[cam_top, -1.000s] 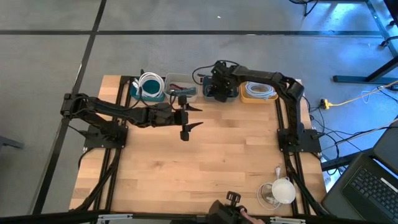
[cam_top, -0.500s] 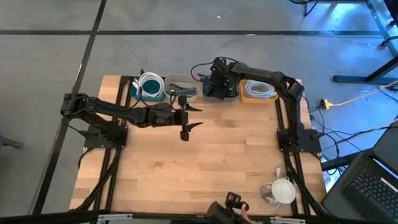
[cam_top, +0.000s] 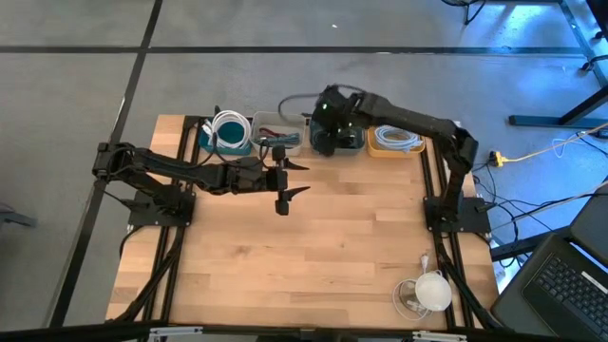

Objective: Pick & Place USB Port
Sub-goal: Return to Home Position

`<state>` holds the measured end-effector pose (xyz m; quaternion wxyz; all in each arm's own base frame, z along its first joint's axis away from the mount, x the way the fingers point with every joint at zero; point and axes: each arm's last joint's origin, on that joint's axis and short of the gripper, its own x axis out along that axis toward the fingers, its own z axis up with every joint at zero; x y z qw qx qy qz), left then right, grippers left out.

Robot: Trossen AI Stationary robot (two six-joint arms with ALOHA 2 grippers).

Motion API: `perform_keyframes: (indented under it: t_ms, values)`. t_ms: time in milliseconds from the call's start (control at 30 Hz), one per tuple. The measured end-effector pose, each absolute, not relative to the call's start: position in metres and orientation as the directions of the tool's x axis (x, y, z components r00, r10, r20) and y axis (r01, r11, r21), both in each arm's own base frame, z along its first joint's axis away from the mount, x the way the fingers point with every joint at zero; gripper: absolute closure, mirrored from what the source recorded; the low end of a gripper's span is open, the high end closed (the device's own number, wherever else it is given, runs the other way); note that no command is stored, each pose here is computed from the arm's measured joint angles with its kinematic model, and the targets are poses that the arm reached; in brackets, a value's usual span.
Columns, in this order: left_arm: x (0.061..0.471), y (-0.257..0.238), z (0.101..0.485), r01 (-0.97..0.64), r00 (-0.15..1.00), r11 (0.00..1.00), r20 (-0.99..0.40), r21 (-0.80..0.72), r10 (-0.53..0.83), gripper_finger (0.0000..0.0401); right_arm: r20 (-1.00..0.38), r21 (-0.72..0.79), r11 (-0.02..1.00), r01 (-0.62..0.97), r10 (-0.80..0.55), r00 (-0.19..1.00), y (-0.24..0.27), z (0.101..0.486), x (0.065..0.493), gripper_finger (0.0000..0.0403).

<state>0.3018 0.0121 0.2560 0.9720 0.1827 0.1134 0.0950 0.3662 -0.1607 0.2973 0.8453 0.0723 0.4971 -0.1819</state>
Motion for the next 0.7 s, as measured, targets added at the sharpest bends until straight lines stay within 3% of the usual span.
perform_keyframes:
  t_ms: [100,267,500,600,700]
  values:
    - [0.302,0.012,0.256,-0.148,0.956,0.919,-0.183,0.366,0.227,0.0167,-0.882,-0.044,0.939,0.341,-0.197,0.429,-0.134,0.295,0.374,0.012]
    - [0.303,0.017,0.266,-0.278,0.955,0.954,-0.074,0.114,0.287,0.017,-0.889,-0.037,0.949,0.312,-0.174,0.423,-0.097,0.281,0.379,0.012]
    - [0.303,0.014,0.265,-0.286,0.954,0.958,-0.086,0.018,0.286,0.017,-0.847,-0.211,0.834,0.51,-0.416,0.329,-0.066,0.237,0.319,0.012]
    - [0.303,0.014,0.265,-0.287,0.953,0.958,-0.093,0.024,0.288,0.017,-0.785,-0.077,0.838,0.541,-0.386,0.485,-0.058,0.216,0.292,0.012]
    - [0.303,0.014,0.264,-0.285,0.953,0.958,-0.1,0.024,0.286,0.017,-0.66,0.115,0.898,0.424,-0.25,0.709,-0.047,0.197,0.269,0.012]
